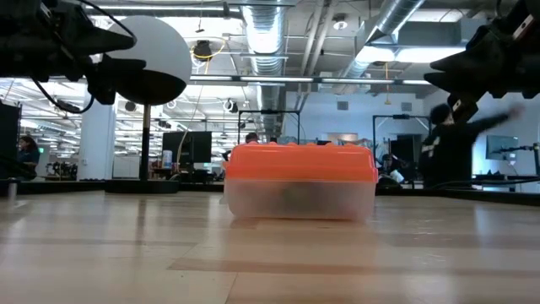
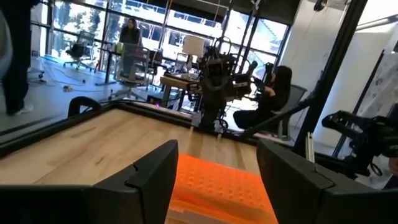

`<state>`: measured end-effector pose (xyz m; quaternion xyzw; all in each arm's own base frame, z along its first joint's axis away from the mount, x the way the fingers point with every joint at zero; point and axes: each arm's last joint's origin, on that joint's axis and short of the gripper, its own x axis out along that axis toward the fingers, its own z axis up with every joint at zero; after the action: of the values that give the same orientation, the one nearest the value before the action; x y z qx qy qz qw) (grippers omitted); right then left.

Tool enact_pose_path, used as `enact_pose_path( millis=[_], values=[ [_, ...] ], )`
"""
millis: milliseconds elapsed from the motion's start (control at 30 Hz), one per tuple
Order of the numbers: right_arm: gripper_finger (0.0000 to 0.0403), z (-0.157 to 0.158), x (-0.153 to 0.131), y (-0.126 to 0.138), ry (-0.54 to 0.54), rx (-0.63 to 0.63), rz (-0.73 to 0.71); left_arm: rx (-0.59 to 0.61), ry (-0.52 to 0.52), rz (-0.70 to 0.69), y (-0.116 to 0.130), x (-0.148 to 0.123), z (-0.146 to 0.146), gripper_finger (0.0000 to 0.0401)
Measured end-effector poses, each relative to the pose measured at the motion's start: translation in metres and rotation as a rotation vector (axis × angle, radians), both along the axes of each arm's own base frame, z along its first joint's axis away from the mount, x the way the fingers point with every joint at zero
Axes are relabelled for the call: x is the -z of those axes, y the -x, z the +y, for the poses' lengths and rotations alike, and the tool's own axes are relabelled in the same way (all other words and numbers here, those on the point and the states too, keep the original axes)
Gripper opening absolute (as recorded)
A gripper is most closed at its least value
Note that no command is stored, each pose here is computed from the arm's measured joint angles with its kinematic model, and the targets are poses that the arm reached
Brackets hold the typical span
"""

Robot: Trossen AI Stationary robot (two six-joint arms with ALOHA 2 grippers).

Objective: Pick & place school supplies into a supply box
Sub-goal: Return to Home Position

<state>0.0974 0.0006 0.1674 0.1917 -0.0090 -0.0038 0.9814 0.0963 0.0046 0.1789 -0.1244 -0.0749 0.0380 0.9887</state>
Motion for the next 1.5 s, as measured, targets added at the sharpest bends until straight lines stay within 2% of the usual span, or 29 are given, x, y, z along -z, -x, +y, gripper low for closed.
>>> enact_pose_path(
  millis=[100,267,467,767,933,1133,1500],
  values=[
    [0.0092,0.0001,0.0,0.0,0.0,-0.001,0.0,0.005,-0.005,0.019,-0.0003,0.0019,-0.0002,0.0215],
    [0.0092,0.0013,0.0001,0.0,-0.008,-0.014,0.001,0.096,-0.036,0.032,-0.0005,0.003,-0.0029,0.0215],
    [0.0092,0.0017,0.0003,0.0,-0.008,-0.018,0.002,0.102,-0.035,0.082,-0.0009,0.0079,-0.003,0.0215],
    [0.0092,0.0017,0.0003,0.0,-0.008,-0.017,0.002,0.138,-0.126,0.079,-0.0009,0.0075,-0.0051,0.0215],
    [0.0092,0.0017,0.0003,0.0,-0.008,-0.017,0.002,0.148,-0.12,0.086,-0.0009,0.0082,-0.0061,0.0215],
    [0.0092,0.0017,0.0004,0.0,-0.008,-0.017,0.003,0.128,-0.039,0.097,-0.0012,0.0093,-0.0054,0.0215],
    [0.0092,0.0017,0.0004,0.0,-0.008,-0.017,0.003,0.125,-0.033,0.098,-0.0012,0.0094,-0.0052,0.0215]
  ],
)
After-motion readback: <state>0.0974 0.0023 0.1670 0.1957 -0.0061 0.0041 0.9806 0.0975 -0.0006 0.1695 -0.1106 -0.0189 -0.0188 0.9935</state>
